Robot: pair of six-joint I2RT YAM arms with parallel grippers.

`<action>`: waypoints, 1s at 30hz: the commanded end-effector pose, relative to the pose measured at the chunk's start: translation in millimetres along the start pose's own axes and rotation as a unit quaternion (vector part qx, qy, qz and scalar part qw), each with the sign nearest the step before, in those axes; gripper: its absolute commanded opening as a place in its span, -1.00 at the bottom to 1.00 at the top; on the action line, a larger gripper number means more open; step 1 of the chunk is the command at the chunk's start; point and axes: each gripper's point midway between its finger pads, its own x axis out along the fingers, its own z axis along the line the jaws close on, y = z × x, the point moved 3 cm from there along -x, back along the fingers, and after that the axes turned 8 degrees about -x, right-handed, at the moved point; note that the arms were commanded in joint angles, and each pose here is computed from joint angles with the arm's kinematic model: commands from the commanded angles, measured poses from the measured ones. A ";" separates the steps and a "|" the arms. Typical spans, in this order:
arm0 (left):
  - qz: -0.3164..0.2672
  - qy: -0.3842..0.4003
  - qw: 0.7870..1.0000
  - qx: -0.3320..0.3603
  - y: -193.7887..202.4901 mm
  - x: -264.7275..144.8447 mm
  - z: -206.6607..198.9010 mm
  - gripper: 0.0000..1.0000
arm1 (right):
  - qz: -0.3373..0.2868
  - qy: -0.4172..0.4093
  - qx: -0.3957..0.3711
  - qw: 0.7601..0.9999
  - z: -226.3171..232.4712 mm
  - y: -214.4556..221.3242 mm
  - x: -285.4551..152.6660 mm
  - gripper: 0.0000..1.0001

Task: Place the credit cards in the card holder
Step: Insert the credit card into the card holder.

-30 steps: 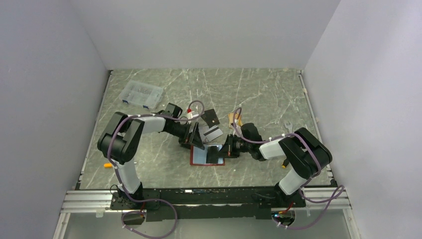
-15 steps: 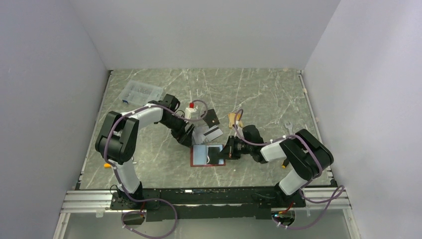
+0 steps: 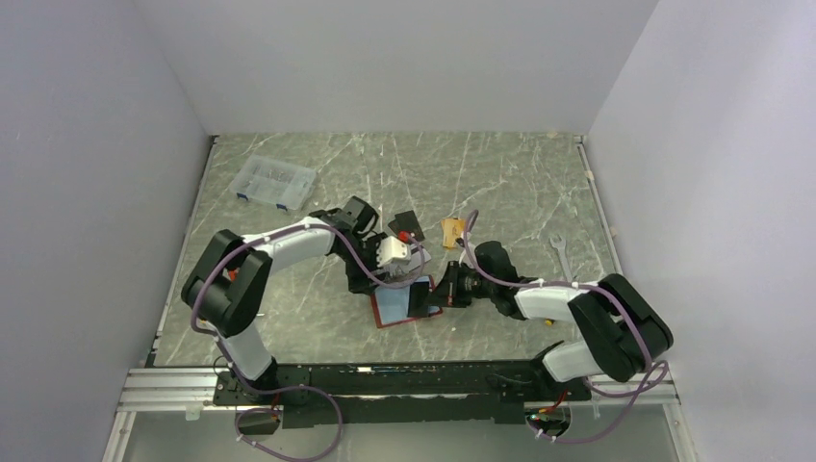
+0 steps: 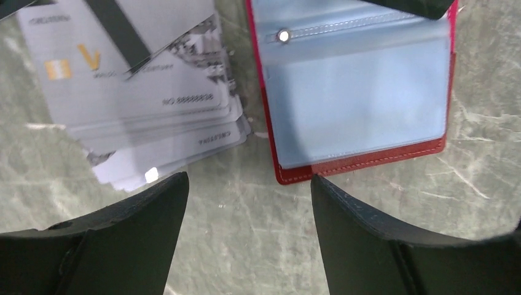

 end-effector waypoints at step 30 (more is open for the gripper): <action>0.068 -0.025 0.990 0.124 -29.4 40.2 -24.3 0.55 | -0.077 -0.043 -0.013 0.996 3.5 -49.3 -34.8 -1.00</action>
